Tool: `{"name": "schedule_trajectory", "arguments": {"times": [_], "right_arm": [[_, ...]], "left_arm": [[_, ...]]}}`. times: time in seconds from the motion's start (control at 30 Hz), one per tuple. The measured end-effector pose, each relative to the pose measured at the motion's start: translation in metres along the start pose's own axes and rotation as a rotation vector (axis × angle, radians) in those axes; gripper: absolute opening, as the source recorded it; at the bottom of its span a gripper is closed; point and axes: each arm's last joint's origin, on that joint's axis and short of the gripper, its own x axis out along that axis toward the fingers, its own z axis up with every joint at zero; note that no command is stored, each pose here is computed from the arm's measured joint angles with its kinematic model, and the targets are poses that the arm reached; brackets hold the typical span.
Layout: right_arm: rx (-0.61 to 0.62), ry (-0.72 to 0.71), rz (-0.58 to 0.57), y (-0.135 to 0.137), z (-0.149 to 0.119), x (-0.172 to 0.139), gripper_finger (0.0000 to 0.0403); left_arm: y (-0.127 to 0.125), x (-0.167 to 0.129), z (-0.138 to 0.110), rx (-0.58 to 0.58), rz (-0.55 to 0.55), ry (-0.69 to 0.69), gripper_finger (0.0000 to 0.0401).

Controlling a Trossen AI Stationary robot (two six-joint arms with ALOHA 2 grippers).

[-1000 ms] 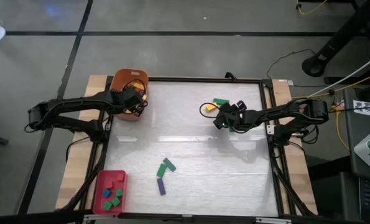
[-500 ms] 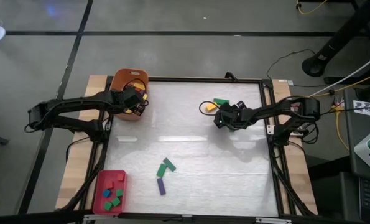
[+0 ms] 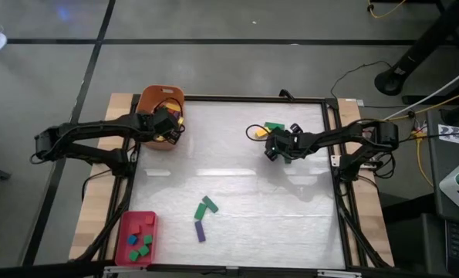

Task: Sort blocks by size
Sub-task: Put the big yellow block into the orange bin

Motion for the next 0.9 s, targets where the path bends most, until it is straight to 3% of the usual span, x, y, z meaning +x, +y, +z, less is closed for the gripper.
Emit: {"name": "schedule_trajectory", "arguments": {"times": [0.2, 0.57, 0.77, 0.9], "right_arm": [[-0.134, -0.077, 0.132, 0.002, 0.027, -0.020, 0.0139], [-0.420, -0.335, 0.214, 0.007, 0.077, -0.049, 0.0140], [-0.514, -0.596, 0.331, 0.013, 0.097, -0.060, 0.0138], [-0.540, -0.720, 0.350, 0.015, 0.106, -0.067, 0.0140]], "left_arm": [[-0.015, -0.006, 0.007, -0.014, -0.177, -0.062, 0.0141], [-0.045, -0.029, 0.035, -0.210, -0.760, -0.202, 0.0141], [-0.054, -0.034, 0.042, -0.278, -0.857, -0.250, 0.0141], [-0.065, -0.033, 0.045, -0.308, -0.895, -0.262, 0.0141]]}}
